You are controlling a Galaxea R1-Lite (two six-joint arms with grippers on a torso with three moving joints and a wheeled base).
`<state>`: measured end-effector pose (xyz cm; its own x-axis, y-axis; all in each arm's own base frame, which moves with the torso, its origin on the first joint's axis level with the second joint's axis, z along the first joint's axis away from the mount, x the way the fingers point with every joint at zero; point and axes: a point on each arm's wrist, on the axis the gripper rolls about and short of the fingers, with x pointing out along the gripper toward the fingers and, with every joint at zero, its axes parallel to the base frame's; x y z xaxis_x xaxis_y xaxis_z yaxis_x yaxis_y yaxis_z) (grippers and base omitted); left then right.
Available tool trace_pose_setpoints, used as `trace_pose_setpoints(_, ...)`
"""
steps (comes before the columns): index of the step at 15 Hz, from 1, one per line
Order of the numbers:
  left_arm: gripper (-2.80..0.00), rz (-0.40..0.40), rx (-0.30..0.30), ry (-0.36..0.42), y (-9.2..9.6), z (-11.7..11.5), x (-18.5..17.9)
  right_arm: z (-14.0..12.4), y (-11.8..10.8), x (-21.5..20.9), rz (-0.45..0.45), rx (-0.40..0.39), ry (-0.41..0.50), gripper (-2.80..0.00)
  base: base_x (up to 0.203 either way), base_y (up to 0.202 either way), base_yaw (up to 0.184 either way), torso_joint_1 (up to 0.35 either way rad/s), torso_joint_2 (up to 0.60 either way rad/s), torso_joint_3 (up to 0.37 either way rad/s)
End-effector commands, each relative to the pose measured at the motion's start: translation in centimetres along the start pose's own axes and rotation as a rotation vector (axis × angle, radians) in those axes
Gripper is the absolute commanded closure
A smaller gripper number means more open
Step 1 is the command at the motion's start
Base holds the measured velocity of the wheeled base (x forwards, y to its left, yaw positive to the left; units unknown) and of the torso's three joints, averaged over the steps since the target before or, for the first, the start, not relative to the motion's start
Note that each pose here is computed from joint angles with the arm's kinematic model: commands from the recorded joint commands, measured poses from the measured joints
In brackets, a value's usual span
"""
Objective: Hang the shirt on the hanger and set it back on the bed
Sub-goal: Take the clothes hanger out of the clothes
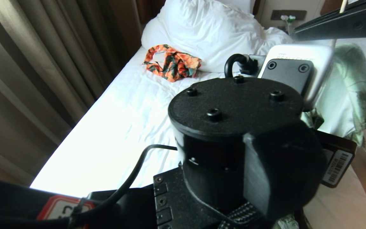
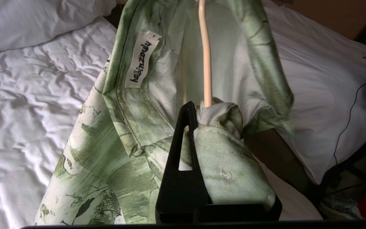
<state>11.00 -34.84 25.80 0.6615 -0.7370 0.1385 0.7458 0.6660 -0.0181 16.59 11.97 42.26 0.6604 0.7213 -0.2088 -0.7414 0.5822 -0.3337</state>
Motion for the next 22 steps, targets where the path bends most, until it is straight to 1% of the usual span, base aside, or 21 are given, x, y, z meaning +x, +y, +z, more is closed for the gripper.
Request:
trace_pose_setpoints(1,0.00,0.010,-0.003,-0.006,0.1,0.1,0.0,0.0,0.1,0.5,-0.003,0.005,0.000,0.00,0.000,0.000,0.000,0.000,0.00,0.000)
trace_pose_setpoints(5,0.00,0.010,-0.002,-0.004,0.1,0.1,-0.1,0.0,0.1,0.2,-0.026,0.013,0.011,0.00,0.000,0.000,0.000,0.000,0.00,0.000)
trace_pose_setpoints(6,-2.80,0.011,-0.001,-0.003,0.1,0.0,-0.1,0.0,0.1,0.2,-0.025,0.020,0.010,0.00,0.000,0.000,0.000,0.000,0.00,0.000)
trace_pose_setpoints(8,-2.80,0.011,-0.001,-0.003,0.2,0.1,-0.2,0.1,0.1,0.1,-0.025,0.019,0.006,0.00,0.000,0.000,0.000,0.000,0.00,0.000)
trace_pose_setpoints(11,-2.80,0.010,-0.012,-0.026,0.5,1.0,-0.6,0.1,0.1,0.2,-0.028,0.022,0.007,0.00,0.000,0.000,0.000,0.000,0.00,0.000)
trace_pose_setpoints(13,-2.80,0.016,-0.023,-0.052,1.0,2.2,-1.2,0.1,0.0,0.2,-0.038,0.027,0.006,0.00,0.000,0.000,0.000,0.000,0.00,0.000)
trace_pose_setpoints(14,-2.80,0.024,-0.028,-0.069,1.4,2.9,-1.5,0.2,-0.1,0.2,-0.050,0.047,0.002,0.00,0.000,0.000,0.000,0.000,0.00,0.000)
trace_pose_setpoints(16,-2.80,0.047,-0.045,-0.118,2.8,4.8,-2.2,0.3,-0.4,0.4,-0.073,0.083,-0.016,0.00,0.000,0.000,0.000,0.000,0.00,0.000)
trace_pose_setpoints(18,-2.80,0.063,-0.063,-0.173,3.9,7.0,-3.3,0.3,-0.6,0.5,-0.096,0.091,-0.013,0.00,0.000,0.000,0.000,0.000,0.00,0.000)
trace_pose_setpoints(19,-2.80,0.067,-0.070,-0.191,4.1,7.8,-3.7,0.2,-0.6,0.6,-0.102,0.091,-0.011,0.00,0.000,0.000,0.000,0.000,0.00,0.000)
trace_pose_setpoints(20,-2.80,0.068,-0.074,-0.199,4.3,8.3,-4.1,0.2,-0.6,0.6,-0.111,0.090,-0.009,0.00,0.000,0.000,0.000,0.000,0.00,0.000)
trace_pose_setpoints(22,-2.80,0.069,-0.076,-0.203,4.6,8.6,-4.8,0.5,-0.9,0.6,-0.168,0.086,-0.027,0.00,0.000,0.000,0.000,0.000,0.00,0.000)
